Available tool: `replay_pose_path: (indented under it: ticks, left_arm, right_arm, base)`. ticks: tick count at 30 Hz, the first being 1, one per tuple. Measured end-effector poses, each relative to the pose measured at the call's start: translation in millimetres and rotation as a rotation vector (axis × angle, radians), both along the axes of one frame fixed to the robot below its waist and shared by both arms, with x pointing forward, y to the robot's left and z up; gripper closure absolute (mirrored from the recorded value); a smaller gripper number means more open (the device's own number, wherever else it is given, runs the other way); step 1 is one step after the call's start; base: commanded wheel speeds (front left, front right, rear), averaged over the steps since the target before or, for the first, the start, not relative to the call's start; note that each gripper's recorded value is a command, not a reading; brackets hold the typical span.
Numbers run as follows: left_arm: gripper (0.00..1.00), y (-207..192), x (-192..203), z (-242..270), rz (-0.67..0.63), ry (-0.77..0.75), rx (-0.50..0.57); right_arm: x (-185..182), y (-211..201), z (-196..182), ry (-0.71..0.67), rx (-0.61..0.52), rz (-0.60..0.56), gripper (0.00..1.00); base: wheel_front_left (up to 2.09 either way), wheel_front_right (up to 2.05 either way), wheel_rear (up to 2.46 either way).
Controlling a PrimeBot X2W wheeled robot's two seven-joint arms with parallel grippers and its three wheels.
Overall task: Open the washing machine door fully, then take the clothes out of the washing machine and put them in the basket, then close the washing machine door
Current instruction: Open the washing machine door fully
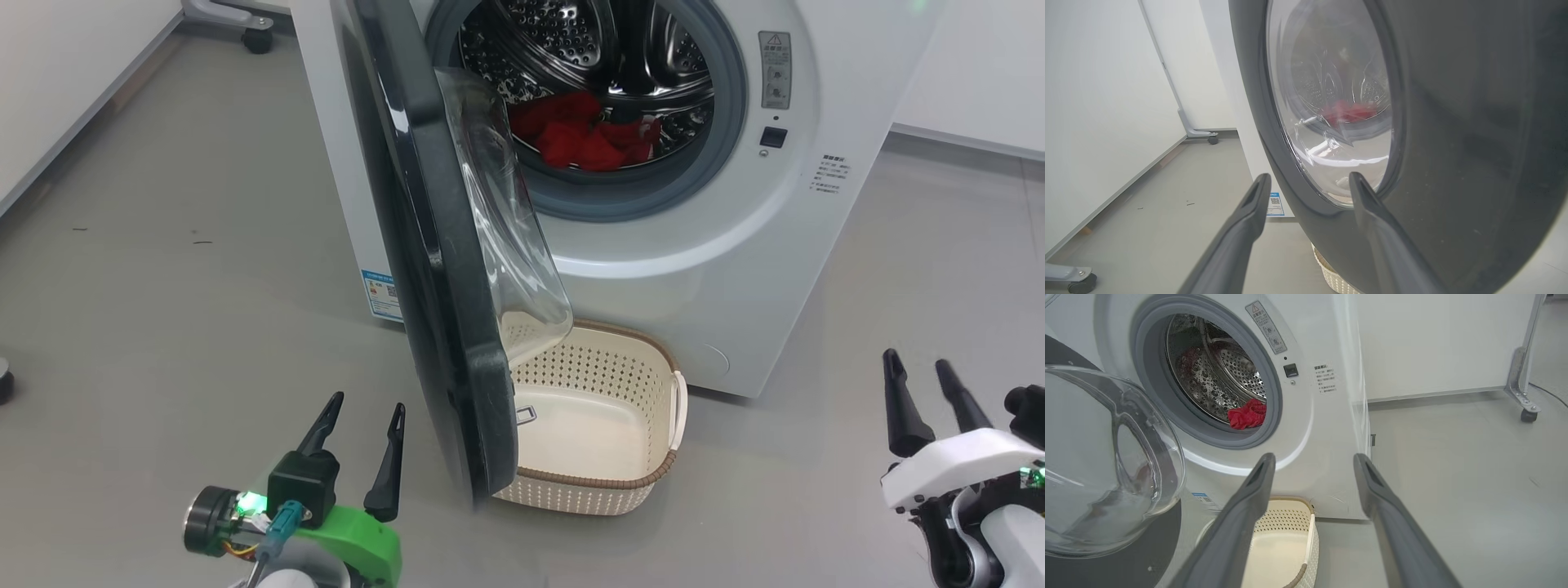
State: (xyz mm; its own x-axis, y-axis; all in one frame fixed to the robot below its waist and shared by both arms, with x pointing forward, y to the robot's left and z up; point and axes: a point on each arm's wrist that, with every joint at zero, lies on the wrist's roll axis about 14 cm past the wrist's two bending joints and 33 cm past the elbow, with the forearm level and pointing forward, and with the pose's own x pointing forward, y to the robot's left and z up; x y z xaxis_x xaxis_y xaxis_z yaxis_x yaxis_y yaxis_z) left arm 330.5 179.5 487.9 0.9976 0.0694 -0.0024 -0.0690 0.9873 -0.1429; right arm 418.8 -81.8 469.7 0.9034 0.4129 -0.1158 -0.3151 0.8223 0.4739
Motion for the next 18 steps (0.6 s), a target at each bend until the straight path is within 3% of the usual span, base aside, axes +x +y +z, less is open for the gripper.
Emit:
replay_pose_path:
  ticks: [4,10,14,18]
  left_arm:
    - [0.00,1.8,0.1,1.4,0.003,-0.005,0.002]
    - [0.00,-0.5,0.6,2.3,-0.007,-0.008,0.004]
    - [0.00,-1.1,0.4,2.3,-0.008,-0.009,0.003]
    - [0.00,-1.0,1.0,2.4,-0.008,-0.009,0.003]
  right_arm:
    - [0.2,-7.7,12.7,-0.148,-0.162,-0.001,0.00]
    - [0.2,-14.6,22.2,-0.247,-0.392,0.028,0.00]
    - [0.5,-13.2,32.1,-0.284,-0.411,0.008,0.00]
    - [-1.2,-9.3,45.8,-0.304,-0.336,-0.042,0.00]
  base:
    - [0.00,0.00,0.00]
    - [0.00,0.00,0.00]
    - [0.00,0.00,0.00]
    - [0.00,0.00,0.00]
